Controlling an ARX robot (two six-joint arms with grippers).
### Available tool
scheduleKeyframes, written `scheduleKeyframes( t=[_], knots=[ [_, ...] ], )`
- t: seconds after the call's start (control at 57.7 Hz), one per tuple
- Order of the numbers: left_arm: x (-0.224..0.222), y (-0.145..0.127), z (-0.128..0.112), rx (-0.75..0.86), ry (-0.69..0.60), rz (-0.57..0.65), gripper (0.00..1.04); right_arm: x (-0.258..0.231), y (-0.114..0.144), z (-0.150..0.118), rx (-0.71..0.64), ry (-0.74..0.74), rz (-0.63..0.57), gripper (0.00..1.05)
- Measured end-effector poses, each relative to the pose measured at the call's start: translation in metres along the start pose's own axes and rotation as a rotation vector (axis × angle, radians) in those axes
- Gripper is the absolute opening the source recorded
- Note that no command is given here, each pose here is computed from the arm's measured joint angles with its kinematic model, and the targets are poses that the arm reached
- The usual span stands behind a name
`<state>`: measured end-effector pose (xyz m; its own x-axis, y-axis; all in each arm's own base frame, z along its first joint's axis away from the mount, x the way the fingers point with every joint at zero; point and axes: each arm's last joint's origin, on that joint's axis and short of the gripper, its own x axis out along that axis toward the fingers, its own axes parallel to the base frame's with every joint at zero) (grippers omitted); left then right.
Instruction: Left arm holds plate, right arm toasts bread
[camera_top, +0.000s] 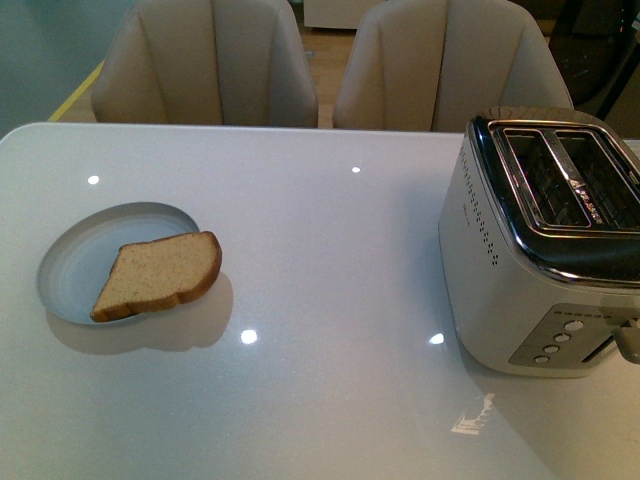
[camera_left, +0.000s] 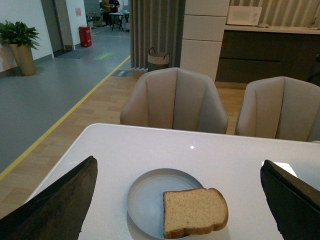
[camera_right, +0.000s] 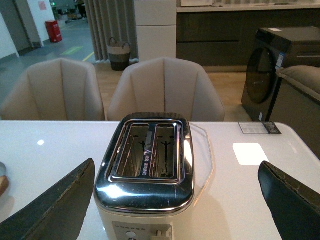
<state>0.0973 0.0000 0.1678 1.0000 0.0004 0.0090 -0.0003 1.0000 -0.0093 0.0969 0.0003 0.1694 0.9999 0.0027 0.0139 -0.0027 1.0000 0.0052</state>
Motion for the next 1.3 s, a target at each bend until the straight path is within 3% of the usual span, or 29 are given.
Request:
scheduleKeyframes(
  t=[0.606, 0.641, 0.728, 0.762, 0.884, 1.092, 1.3],
  knots=[
    [0.0, 0.0, 0.0, 0.0, 0.0, 0.0, 0.97, 0.0, 0.0, 0.0, 0.0, 0.0, 0.0, 0.96],
    [0.0, 0.0, -0.001, -0.035, 0.083, 0.027, 0.97, 0.0, 0.0, 0.0, 0.0, 0.0, 0.0, 0.96],
    [0.002, 0.0, 0.002, -0.147, 0.457, 0.092, 0.97, 0.0, 0.0, 0.0, 0.0, 0.0, 0.0, 0.96],
    [0.003, 0.0, 0.001, -0.181, 0.537, 0.109, 0.97, 0.0, 0.0, 0.0, 0.0, -0.001, 0.001, 0.96],
    [0.013, -0.002, 0.001, -0.255, 0.605, 0.094, 0.97, 0.0, 0.0, 0.0, 0.0, -0.001, 0.0, 0.96],
    [0.067, 0.006, 0.014, -0.324, 0.549, 0.023, 0.97, 0.0, 0.0, 0.0, 0.0, -0.001, 0.001, 0.96],
    [0.168, 0.031, 0.004, -0.348, 0.564, 0.054, 0.97, 0.0, 0.0, 0.0, 0.0, -0.001, 0.001, 0.96]
  ],
)
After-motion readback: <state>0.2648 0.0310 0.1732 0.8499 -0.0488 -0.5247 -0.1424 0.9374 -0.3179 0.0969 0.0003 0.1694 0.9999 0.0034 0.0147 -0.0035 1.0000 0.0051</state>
